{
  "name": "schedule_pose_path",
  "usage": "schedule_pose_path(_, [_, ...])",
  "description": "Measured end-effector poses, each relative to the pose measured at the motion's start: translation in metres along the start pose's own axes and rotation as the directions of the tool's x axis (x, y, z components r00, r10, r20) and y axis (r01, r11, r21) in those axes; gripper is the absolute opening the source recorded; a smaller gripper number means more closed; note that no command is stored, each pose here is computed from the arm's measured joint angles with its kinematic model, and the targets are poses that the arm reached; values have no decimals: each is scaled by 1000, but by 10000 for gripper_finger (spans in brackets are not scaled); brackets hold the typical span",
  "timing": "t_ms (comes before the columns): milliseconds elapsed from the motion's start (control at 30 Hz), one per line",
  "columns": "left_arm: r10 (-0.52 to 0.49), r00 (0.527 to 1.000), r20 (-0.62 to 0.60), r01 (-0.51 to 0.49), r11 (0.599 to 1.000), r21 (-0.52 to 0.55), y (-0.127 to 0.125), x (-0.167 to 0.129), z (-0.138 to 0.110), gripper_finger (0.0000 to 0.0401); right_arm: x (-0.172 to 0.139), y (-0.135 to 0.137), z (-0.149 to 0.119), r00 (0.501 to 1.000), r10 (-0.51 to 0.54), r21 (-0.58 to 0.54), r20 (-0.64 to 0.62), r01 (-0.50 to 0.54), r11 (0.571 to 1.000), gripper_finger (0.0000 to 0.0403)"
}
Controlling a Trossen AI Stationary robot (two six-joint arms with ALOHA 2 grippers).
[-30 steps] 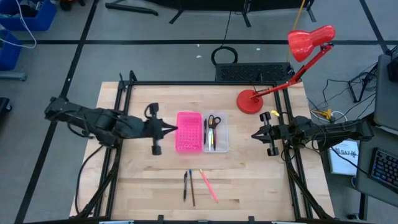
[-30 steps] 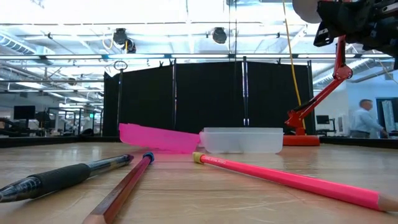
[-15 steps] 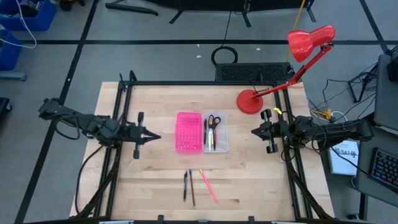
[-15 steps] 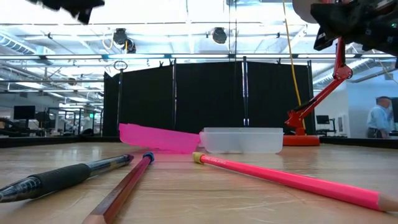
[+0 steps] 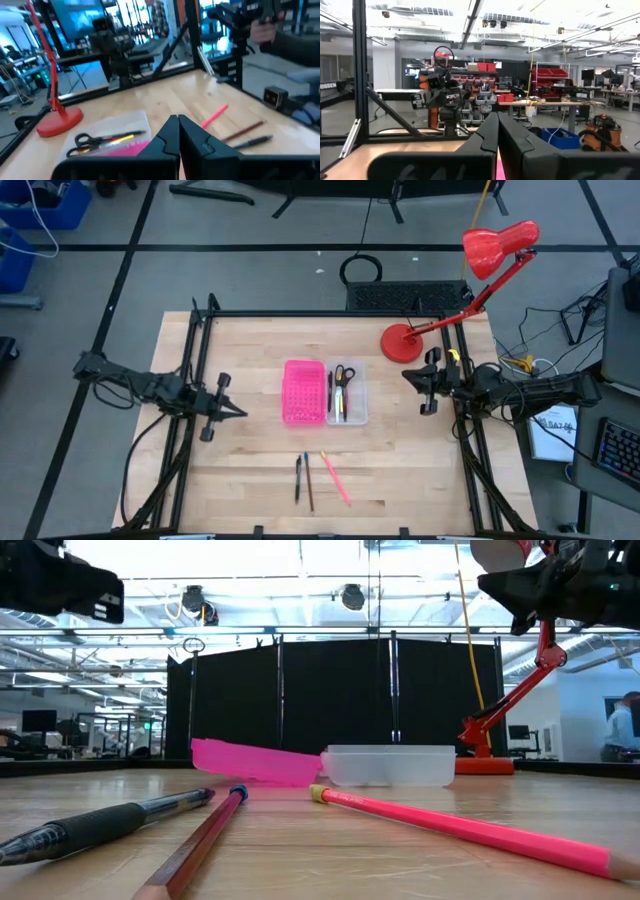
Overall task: Pick & place school supplies into a supply box
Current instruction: Put the pink pencil into the supply box
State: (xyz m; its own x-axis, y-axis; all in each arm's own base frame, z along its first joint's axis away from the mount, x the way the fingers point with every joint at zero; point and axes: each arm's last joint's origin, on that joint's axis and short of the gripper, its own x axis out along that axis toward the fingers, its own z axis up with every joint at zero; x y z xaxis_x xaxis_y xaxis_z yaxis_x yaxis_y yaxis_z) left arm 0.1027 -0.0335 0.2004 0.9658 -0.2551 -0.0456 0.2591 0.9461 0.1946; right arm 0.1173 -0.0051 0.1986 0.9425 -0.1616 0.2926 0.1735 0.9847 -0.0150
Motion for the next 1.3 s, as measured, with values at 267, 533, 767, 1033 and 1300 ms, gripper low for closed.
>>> schedule_pose_path(267, [-46, 998, 35, 42, 994, 102, -6, -4, -14, 4, 0, 0, 1, 1000, 3, 12, 5, -3, 1000, 0])
schedule_pose_path(533, [61, 987, 152, -87, 981, 171, -4, -2, -19, 3, 0, -2, 1, 995, -95, 131, 6, 94, 987, 0])
schedule_pose_path(767, [237, 969, 78, -243, 966, 88, 0, -2, -24, 29, 11, 11, -12, 980, -78, 112, -185, 100, 989, 0])
schedule_pose_path(1033, [214, 968, 129, -224, 971, 76, 0, -3, -19, 15, 94, 61, 34, 837, -153, -8, -526, 175, 985, 0])
schedule_pose_path(1300, [215, 971, 108, -222, 973, 61, 0, -2, -21, 11, 194, 117, 33, 537, -212, -53, -817, 297, 953, 0])
